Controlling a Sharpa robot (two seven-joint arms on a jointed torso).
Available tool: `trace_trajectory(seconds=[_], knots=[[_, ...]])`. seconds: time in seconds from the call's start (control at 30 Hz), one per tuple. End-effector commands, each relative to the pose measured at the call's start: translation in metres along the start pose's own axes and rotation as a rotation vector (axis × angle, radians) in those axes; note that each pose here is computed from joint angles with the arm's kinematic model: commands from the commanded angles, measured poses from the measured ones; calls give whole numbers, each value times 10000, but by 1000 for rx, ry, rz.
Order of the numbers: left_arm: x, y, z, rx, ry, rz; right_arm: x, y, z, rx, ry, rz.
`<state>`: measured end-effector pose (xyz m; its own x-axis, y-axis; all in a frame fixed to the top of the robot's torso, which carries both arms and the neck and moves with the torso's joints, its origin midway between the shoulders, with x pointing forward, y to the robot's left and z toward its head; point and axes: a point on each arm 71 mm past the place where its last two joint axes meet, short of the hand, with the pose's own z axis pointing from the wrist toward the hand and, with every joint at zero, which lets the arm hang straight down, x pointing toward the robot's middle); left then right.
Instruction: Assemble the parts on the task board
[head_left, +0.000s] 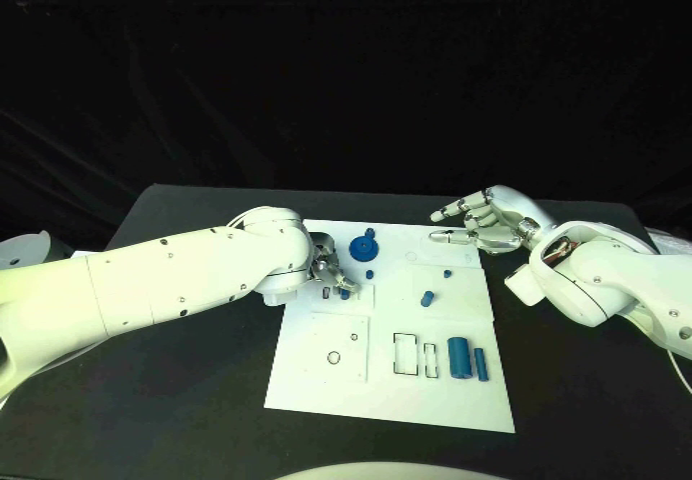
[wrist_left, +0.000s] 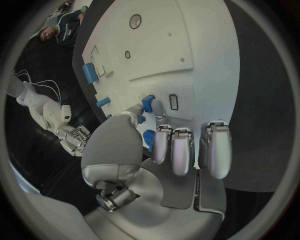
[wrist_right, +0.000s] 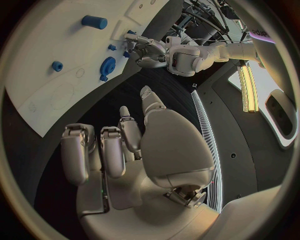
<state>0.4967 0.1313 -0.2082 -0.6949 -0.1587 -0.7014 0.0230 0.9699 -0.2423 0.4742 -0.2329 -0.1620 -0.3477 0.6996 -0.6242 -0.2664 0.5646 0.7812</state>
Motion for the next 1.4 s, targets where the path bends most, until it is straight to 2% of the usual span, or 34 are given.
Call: trace_trajectory(seconds=[0.03,0.43,0.67,0.8,0.9,1.0,1.03,1.07,1.23,1.4], knots=[[123,47,27,-47,63,22,13,6,0,-5,14,0],[79,88,7,-49,23,-17,10,-1,6,-4,13,-1],[5,131,-88,-22,10,-102,6,-8,11,-3,13,-1],[-102,141,-192,16,17,-184,-4,-22,12,1,11,-1],[-225,168,-300,33,15,-212,-11,-35,17,5,8,-1],[-395,234,-406,26,21,-194,-10,-45,25,8,9,0],[-404,238,-410,25,23,-191,-10,-46,25,8,9,0],[-464,268,-428,15,28,-167,-10,-49,26,9,9,0],[-628,319,-388,-17,13,-137,-8,-54,32,11,9,1],[-729,309,-272,-34,-21,-131,-2,-57,37,11,10,1]])
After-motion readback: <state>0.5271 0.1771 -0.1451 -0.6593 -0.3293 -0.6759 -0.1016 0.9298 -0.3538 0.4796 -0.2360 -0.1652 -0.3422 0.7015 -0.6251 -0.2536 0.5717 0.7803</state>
